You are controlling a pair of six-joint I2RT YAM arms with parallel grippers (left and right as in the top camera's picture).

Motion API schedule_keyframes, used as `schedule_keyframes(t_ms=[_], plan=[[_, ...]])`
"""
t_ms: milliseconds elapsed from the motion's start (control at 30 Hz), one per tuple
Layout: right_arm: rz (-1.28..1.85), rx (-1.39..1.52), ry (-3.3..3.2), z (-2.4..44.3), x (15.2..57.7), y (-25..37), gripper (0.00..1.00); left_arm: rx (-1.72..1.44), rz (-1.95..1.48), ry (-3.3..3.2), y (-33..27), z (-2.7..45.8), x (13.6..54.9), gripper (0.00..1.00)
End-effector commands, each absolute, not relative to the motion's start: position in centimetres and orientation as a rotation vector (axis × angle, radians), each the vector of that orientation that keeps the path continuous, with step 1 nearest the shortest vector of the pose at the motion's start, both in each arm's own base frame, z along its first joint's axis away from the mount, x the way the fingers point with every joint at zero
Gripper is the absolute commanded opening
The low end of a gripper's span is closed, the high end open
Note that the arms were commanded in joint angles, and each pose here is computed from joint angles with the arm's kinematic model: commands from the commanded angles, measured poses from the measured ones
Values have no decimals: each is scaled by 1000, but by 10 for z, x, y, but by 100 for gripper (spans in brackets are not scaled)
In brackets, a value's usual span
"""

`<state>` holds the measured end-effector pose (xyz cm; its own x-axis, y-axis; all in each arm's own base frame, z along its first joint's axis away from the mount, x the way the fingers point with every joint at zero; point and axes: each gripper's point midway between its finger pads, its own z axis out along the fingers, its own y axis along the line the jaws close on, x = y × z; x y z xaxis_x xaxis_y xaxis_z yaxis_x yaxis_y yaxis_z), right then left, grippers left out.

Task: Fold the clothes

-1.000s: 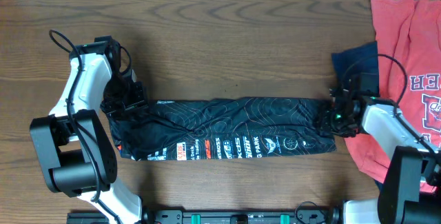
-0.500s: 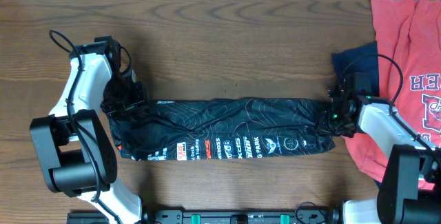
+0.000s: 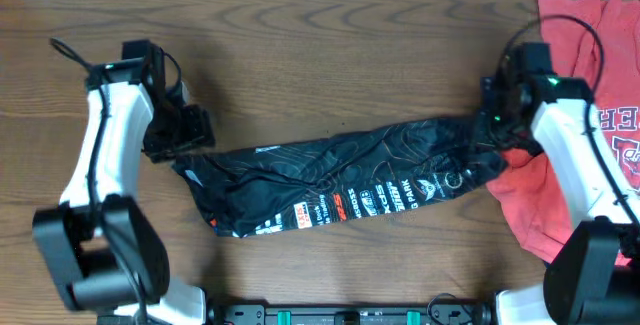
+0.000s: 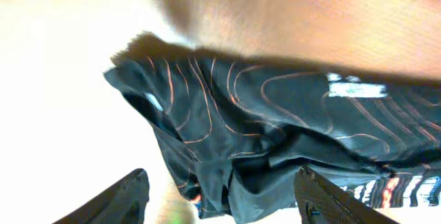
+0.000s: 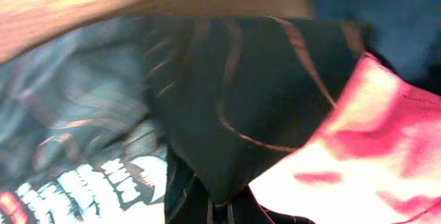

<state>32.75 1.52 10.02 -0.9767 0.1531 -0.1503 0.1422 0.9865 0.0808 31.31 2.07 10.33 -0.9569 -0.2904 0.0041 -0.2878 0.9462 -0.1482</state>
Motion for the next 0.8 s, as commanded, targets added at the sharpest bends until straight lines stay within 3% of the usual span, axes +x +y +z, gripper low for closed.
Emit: schedule_keyframes(t_ms=[0, 767], plan=[[150, 87, 2959, 111, 331, 55, 1, -455, -225, 3031, 22, 118, 319, 70], [271, -414, 2975, 55, 292, 242, 1, -467, -227, 3061, 21, 113, 311, 70]])
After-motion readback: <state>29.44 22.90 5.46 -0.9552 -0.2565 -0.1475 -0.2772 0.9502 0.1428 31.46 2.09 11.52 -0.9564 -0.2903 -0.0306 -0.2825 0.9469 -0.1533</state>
